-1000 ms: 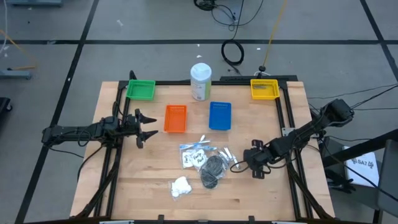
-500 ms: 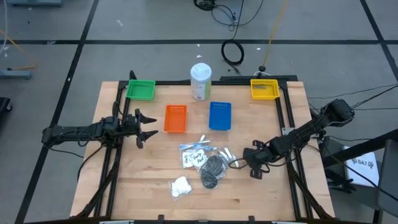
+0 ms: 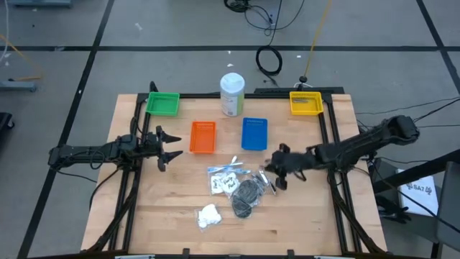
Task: Pick & Place Travel size toiletries
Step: Put the nail cutter into the yellow bin
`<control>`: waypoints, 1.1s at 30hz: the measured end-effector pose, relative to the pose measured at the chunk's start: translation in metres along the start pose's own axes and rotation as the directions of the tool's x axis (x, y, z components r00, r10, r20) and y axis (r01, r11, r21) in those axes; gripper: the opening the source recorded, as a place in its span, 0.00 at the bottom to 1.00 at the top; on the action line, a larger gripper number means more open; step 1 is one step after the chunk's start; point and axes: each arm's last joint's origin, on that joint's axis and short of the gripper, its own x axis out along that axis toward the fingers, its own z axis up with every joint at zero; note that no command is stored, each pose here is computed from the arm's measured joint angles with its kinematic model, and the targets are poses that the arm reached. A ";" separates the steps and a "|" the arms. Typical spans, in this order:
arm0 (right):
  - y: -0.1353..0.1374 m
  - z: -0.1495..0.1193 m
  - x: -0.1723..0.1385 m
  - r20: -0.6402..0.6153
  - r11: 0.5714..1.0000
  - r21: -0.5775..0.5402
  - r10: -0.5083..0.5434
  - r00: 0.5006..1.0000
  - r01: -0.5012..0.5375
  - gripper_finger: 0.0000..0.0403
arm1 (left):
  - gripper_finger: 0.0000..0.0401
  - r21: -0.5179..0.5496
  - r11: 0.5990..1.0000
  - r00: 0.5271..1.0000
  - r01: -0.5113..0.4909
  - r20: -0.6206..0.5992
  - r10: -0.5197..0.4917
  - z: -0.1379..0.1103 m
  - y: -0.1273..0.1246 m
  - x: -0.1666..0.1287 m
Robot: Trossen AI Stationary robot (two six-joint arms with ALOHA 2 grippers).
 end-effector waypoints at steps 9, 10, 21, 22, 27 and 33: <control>-0.075 0.037 -0.053 0.267 0.907 0.222 -0.410 0.872 0.358 0.05 | 0.68 0.000 1.000 1.000 0.000 0.001 0.000 0.000 0.000 0.000; -0.086 0.038 -0.059 0.265 0.882 0.250 -0.459 0.848 0.399 0.05 | 0.68 0.000 1.000 1.000 0.000 0.001 0.000 0.000 0.000 0.000; -0.198 0.017 -0.092 0.029 0.611 0.448 -0.740 0.672 0.653 0.05 | 0.68 0.000 1.000 1.000 -0.001 0.000 0.001 0.000 0.000 0.000; -0.207 0.014 -0.093 0.014 0.603 0.452 -0.741 0.671 0.657 0.05 | 0.68 0.000 1.000 1.000 0.000 0.001 0.000 0.000 0.000 0.000; -0.241 -0.001 -0.090 -0.063 0.582 0.464 -0.731 0.680 0.668 0.05 | 0.68 0.000 1.000 1.000 0.000 0.000 0.000 0.000 0.000 0.000; -0.261 -0.014 -0.078 -0.141 0.572 0.436 -0.720 0.680 0.695 0.07 | 0.68 0.000 1.000 1.000 0.000 0.000 0.000 0.000 0.000 0.000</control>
